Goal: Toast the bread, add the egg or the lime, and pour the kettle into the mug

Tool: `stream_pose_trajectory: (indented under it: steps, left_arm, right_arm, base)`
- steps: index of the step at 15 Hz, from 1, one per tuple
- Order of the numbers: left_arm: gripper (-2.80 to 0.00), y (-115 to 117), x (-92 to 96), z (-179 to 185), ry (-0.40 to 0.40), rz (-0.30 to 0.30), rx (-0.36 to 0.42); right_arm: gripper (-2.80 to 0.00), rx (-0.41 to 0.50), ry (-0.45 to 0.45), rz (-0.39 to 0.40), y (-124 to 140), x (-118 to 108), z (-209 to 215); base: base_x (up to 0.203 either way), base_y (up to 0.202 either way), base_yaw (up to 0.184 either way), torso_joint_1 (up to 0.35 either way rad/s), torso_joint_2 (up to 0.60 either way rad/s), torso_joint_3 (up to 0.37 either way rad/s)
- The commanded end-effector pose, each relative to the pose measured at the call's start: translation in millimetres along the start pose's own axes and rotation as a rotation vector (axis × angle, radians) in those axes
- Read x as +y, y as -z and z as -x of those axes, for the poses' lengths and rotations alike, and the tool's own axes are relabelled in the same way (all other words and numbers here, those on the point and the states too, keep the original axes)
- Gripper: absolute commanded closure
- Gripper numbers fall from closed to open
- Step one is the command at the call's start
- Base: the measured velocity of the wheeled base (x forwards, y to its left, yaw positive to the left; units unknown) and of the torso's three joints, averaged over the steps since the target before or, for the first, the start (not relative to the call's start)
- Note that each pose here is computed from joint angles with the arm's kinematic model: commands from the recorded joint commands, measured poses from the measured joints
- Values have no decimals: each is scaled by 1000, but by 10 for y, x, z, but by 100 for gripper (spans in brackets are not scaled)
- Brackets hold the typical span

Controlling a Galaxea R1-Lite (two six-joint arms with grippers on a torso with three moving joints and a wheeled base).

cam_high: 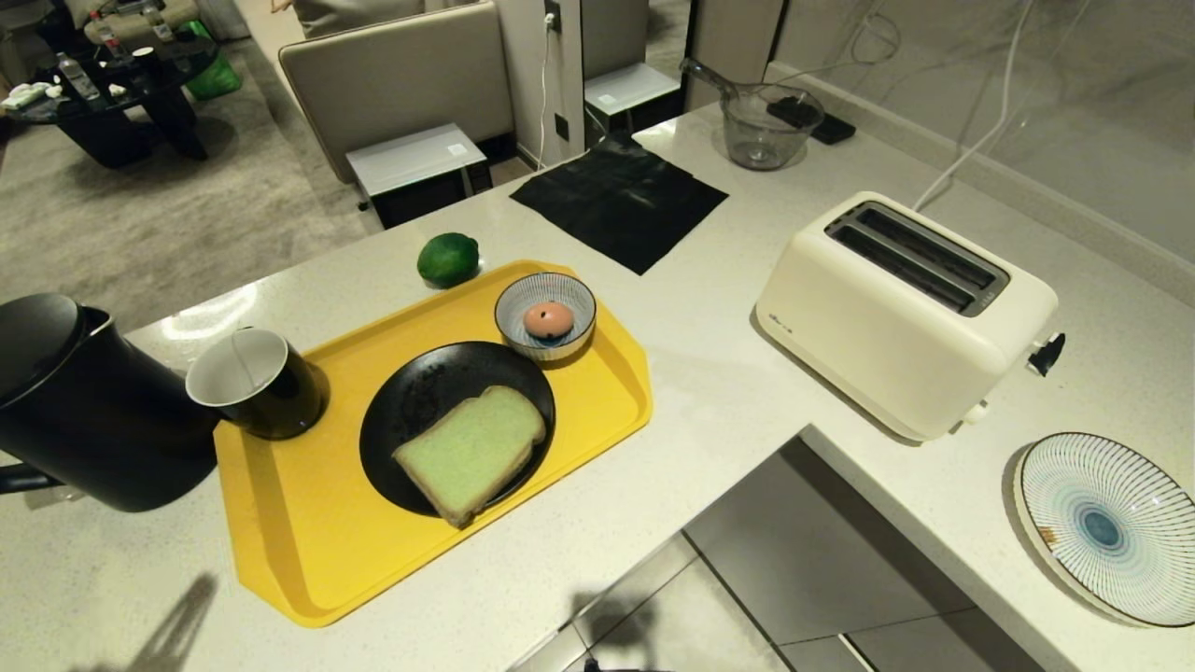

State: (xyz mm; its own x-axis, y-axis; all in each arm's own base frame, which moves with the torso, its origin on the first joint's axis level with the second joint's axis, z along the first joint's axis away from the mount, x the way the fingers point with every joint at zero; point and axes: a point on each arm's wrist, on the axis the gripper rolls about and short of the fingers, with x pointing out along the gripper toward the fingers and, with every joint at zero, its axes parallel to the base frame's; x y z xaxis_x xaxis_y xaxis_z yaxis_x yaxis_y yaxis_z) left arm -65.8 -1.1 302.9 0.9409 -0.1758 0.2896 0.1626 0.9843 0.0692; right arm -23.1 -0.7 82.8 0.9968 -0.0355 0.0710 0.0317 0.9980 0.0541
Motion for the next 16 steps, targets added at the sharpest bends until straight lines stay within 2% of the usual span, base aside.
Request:
stream_pose_trajectory:
  steps: [1, 4, 5, 9, 11, 14, 16]
  left_arm:
    - [0, 197, -107, 449, -5, -23, -100]
    - [0, 522, -189, 767, 9, -45, -162]
    - [0, 651, -194, 780, 7, -48, -147]
    - [0, 1091, -145, 518, -25, -86, -43]
    - [0, 1381, -115, 366, -51, -103, -27]
    - [0, 1849, -78, 229, -135, -136, 2]
    - [0, 1982, -69, 210, -167, -149, 0]
  right_arm:
    - [0, 27, 1, 1, 72, -3, -17]
    - [0, 27, 1, 1, 72, -3, -17]
    - [0, 27, 1, 1, 72, -3, -17]
    - [0, 27, 1, 1, 72, -3, -17]
    - [0, 27, 1, 1, 72, -3, -17]
    - [0, 27, 1, 1, 72, -3, -17]
    - [0, 27, 1, 1, 72, -3, -17]
  base:
    - [0, 0, 0, 0, 0, 0]
    - [0, 0, 0, 0, 0, 0]
    - [0, 0, 0, 0, 0, 0]
    - [0, 0, 0, 0, 0, 0]
    - [0, 0, 0, 0, 0, 0]
    - [0, 0, 0, 0, 0, 0]
    - [0, 0, 0, 0, 0, 0]
